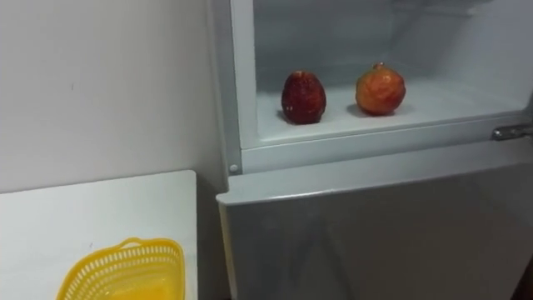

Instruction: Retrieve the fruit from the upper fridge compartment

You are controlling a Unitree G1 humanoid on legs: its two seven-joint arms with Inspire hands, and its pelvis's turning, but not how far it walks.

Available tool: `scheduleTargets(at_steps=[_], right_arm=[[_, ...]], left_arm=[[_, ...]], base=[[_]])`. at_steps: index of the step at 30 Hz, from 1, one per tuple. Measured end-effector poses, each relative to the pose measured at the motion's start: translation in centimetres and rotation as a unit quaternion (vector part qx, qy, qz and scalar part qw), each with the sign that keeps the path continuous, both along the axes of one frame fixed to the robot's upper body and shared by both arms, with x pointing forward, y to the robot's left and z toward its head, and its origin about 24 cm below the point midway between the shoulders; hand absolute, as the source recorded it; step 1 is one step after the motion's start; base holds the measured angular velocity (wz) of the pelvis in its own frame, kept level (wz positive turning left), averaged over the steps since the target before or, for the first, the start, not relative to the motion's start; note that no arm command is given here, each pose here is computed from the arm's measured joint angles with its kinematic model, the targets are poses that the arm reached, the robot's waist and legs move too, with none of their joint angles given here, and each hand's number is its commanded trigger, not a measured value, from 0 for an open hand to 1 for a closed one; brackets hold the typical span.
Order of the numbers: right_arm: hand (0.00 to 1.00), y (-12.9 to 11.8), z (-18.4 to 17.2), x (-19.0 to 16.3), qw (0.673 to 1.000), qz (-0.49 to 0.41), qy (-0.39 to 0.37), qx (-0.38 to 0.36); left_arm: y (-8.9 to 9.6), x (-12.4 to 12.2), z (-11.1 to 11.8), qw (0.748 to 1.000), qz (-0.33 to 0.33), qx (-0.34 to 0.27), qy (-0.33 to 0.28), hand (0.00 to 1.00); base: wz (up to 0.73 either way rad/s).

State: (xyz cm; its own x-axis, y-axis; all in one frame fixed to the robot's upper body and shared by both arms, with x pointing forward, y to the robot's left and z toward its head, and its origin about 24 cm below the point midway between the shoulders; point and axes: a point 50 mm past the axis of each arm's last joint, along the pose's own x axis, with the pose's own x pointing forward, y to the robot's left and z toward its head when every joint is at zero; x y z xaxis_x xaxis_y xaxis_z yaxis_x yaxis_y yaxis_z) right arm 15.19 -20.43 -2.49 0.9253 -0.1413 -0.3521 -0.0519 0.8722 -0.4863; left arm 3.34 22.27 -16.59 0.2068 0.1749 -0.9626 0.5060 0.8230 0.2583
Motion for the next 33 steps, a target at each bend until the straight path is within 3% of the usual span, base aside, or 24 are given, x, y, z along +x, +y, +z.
scheduleTargets(at_steps=[5, 13, 20, 27, 33], right_arm=[[0.0, 0.9, 4.8, 1.5, 0.992, 0.006, -0.123, -0.008], [0.0, 2.4, 11.1, 2.8, 0.95, 0.009, -0.313, -0.016], [0.0, 3.1, 13.4, 3.8, 0.915, -0.001, -0.402, -0.033], [0.0, 2.7, 17.6, 4.1, 0.851, -0.01, -0.522, -0.05], [0.0, 2.5, 18.6, 4.8, 0.837, -0.005, -0.545, -0.049]], left_arm=[[0.0, -0.2, -0.2, 1.0, -0.022, -0.004, 0.008, 0.0], [-0.5, -0.4, -0.3, 0.998, -0.067, -0.013, 0.014, 0.0], [-0.6, -0.4, -0.5, 0.996, -0.081, -0.016, 0.025, 0.0], [0.0, -0.7, -0.5, 0.998, -0.059, -0.016, 0.028, 0.0], [1.1, -0.6, -0.2, 0.998, -0.048, -0.006, 0.026, 0.0]], base=[[-0.13], [-0.09], [0.0], [0.09], [0.09]])
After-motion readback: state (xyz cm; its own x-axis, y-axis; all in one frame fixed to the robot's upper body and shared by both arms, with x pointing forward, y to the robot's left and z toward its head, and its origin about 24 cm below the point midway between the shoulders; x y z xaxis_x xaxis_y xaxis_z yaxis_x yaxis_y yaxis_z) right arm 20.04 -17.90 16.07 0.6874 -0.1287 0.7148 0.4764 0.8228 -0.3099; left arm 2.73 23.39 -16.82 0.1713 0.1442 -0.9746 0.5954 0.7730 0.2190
